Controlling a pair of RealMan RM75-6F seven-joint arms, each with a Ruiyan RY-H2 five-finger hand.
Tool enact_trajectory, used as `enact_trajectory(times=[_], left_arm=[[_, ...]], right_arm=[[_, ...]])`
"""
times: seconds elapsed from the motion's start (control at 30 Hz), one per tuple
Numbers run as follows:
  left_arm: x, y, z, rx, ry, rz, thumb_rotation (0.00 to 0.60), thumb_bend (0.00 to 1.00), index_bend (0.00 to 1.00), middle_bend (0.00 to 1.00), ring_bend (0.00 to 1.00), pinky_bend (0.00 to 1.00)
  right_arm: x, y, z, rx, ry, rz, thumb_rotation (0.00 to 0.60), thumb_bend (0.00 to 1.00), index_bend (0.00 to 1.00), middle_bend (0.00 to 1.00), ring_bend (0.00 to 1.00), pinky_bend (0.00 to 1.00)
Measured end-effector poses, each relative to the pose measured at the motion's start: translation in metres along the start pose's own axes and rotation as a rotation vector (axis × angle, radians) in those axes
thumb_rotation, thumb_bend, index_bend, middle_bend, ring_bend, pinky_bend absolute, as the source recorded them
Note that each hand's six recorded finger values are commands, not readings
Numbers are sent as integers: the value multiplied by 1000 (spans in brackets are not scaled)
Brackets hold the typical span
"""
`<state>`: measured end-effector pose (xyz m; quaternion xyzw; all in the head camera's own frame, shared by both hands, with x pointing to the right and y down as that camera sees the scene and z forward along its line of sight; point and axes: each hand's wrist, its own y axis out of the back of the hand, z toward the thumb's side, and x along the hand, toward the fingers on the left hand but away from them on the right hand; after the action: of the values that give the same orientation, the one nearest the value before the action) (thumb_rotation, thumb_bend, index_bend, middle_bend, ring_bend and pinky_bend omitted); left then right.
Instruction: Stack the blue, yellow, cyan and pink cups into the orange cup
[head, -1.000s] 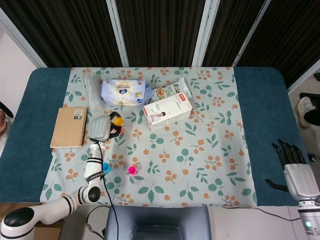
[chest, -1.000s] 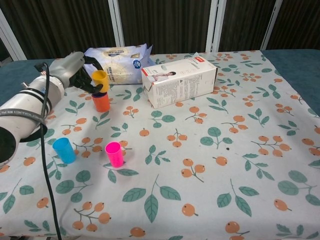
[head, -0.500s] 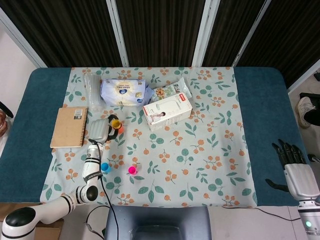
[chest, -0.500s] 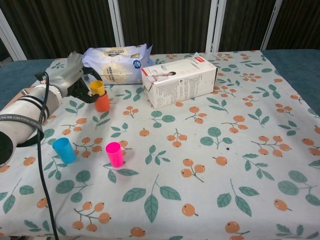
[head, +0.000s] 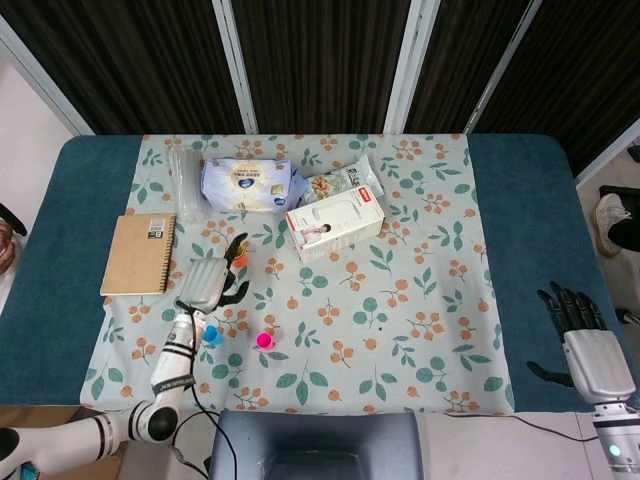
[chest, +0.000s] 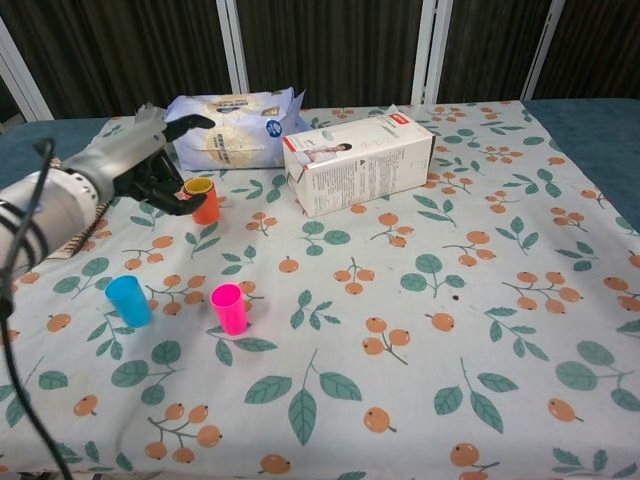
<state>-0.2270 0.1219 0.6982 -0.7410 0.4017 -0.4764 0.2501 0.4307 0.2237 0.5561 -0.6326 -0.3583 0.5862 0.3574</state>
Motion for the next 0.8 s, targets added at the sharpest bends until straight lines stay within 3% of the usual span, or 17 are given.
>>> enact_trajectory(times=[0.17,0.33,0.8], left_arm=[[-60,9,-22,24,14,-54,600,367,129,1000,1000,1000],[-100,1,-49,43,63,-100,600,367,150,1000,1000,1000],[-110,-25,-64,24,97,-162,600,365,204,1000,1000,1000]], right_arm=[[3,-1,3,0,18,7,600,196,0,0,0,0],[4,-2,5,1,26,10,600,196,0,0,0,0],[3,-4,5,5,27,17,600,196,0,0,0,0]])
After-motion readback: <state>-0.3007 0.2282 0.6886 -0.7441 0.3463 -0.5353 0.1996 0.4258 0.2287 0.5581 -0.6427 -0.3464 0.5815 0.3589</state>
